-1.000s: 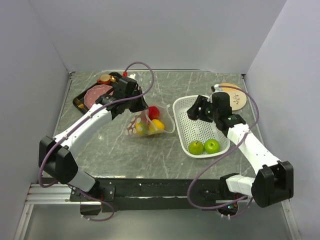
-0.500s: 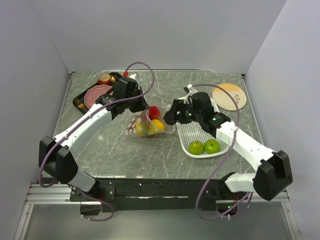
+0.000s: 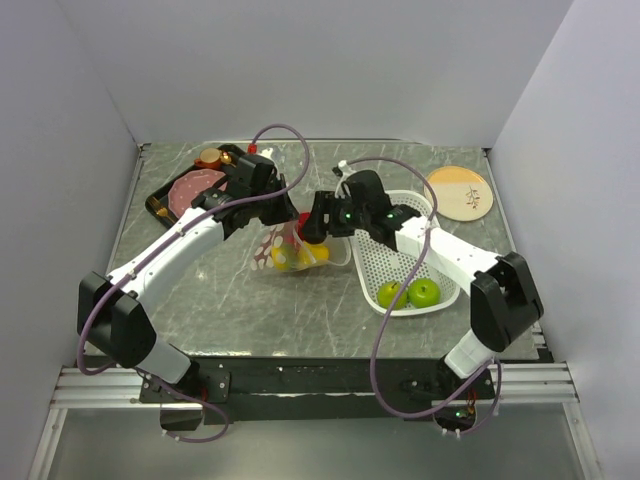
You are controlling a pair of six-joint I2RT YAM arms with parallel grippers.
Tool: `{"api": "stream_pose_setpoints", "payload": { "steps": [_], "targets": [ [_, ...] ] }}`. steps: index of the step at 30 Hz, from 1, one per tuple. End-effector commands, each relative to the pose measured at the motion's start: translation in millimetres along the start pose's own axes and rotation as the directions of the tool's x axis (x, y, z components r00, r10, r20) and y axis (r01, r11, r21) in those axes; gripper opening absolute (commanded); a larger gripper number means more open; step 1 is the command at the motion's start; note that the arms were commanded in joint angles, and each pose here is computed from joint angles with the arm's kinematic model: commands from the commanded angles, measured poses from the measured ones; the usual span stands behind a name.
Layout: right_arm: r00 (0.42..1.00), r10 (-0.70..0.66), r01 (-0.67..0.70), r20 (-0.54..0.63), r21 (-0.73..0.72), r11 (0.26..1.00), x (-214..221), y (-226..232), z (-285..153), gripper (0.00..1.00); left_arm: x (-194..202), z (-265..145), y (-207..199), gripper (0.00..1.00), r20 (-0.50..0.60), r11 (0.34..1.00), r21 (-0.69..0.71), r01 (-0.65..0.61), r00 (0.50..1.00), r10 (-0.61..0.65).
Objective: Place the food in the zip-top bag and seal the zipper
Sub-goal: Place the fake fruit in the zipper food storage bag.
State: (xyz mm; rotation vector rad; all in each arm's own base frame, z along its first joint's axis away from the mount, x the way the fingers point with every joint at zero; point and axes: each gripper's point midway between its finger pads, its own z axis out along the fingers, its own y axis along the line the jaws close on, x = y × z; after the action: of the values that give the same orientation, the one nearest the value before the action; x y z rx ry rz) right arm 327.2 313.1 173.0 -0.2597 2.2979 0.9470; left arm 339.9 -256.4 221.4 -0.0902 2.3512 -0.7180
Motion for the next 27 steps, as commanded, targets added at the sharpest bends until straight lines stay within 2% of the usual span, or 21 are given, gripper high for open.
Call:
{"api": "stream_pose_setpoints", "payload": {
  "steps": [1, 3, 6, 10, 15, 18, 20, 22, 24, 27],
  "targets": [
    [0.996, -0.036, 0.039, 0.075, -0.037, 0.999, -26, 22, -2, 0.8, -23, -18, -18, 0.01, 0.077, 0.998, 0.047, -0.029, 0.997, 0.026],
    [0.995, -0.051, 0.054, 0.083, -0.029, 0.998, -24, 20, -6, 0.93, -23, -18, -17, 0.01, 0.079, 0.999, 0.039, -0.029, 0.997, 0.026],
    [0.992, -0.062, 0.058, 0.11, 0.04, 0.998, -27, 8, -15, 0.99, -24, -19, -17, 0.01, 0.085, 0.999, 0.039, -0.028, 0.996, 0.025],
    [0.985, -0.068, 0.051, 0.158, 0.112, 0.992, -34, -1, -35, 1.0, -24, -18, -19, 0.01, 0.084, 0.999, 0.046, -0.029, 0.996, 0.025],
    [0.965, -0.007, -0.072, 0.264, 0.29, 0.954, -38, -47, -70, 1.0, -25, -20, -12, 0.01, 0.095, 1.0, 0.013, -0.018, 0.995, 0.017],
    [0.958, 0.012, -0.126, 0.288, 0.383, 0.915, -29, -76, -96, 1.0, -36, -30, -3, 0.01, 0.168, 0.999, -0.031, 0.016, 0.986, -0.01],
    [0.962, 0.012, -0.133, 0.272, 0.43, 0.893, -17, -92, -110, 1.0, -47, -41, -7, 0.04, 0.241, 1.0, 0.0, 0.006, 0.971, -0.006],
    [0.972, 0.017, -0.126, 0.233, 0.461, 0.878, -3, -100, -119, 1.0, -48, -44, -7, 0.05, 0.243, 1.0, 0.002, -0.01, 0.97, 0.009],
    [0.984, 0.019, -0.106, 0.179, 0.488, 0.866, 13, -107, -122, 1.0, -43, -36, -8, 0.01, 0.19, 1.0, -0.002, -0.023, 0.982, 0.023],
    [0.99, 0.068, -0.124, 0.125, 0.528, 0.84, 39, -116, -129, 1.0, -32, -20, -10, 0.01, 0.116, 1.0, 0.006, -0.02, 0.993, 0.019]
  ]
}}
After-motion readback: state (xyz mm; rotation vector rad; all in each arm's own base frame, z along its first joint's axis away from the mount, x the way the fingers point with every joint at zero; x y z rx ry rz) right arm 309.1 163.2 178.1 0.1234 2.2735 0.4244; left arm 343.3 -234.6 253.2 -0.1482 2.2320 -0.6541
